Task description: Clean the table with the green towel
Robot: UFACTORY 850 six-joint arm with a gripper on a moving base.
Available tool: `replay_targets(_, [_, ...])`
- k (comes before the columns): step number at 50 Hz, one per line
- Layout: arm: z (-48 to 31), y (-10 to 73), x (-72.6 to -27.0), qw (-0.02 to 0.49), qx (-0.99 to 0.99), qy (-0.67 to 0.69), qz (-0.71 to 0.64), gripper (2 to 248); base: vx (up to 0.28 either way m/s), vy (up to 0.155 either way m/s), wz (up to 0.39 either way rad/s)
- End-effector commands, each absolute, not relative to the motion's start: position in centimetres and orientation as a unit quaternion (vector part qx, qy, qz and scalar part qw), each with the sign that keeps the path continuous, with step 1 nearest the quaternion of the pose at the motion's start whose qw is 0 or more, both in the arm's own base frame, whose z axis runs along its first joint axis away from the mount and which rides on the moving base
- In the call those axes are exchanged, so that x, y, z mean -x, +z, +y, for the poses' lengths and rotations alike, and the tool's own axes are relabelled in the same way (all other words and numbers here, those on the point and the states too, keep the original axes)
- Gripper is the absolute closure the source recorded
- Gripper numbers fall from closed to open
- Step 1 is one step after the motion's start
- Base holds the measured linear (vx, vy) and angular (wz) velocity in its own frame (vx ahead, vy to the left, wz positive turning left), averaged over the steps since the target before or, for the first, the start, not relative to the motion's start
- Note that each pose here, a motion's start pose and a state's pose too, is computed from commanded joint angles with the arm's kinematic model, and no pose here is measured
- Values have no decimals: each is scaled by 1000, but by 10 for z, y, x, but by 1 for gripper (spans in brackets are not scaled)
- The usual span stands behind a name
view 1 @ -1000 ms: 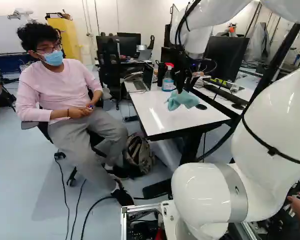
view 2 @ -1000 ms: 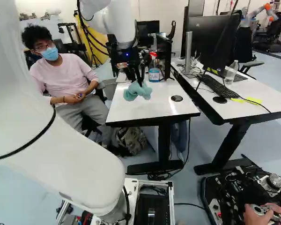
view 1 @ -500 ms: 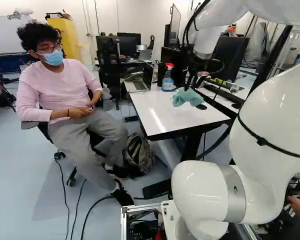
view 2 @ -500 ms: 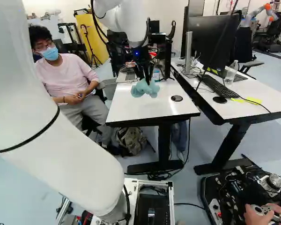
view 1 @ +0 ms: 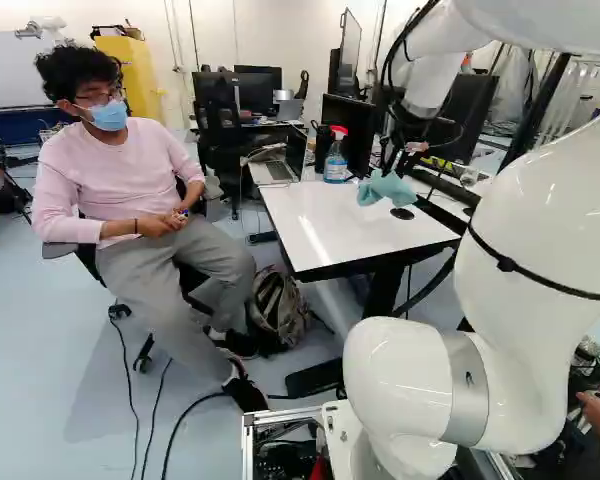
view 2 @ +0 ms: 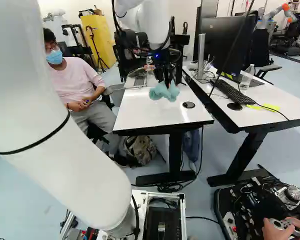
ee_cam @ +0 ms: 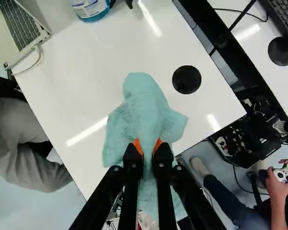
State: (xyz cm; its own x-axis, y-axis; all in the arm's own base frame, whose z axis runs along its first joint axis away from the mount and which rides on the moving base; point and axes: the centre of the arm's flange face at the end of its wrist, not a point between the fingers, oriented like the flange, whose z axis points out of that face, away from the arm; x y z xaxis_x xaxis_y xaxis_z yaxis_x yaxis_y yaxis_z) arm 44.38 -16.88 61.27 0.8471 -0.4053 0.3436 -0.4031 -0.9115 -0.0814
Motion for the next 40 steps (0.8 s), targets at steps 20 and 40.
replay_targets(20, [-207,614,-446,-6,951,-189,244,211,0,0,0])
replay_targets(40, [-247,613,-445,-30,947,-186,262,211,0,0,0])
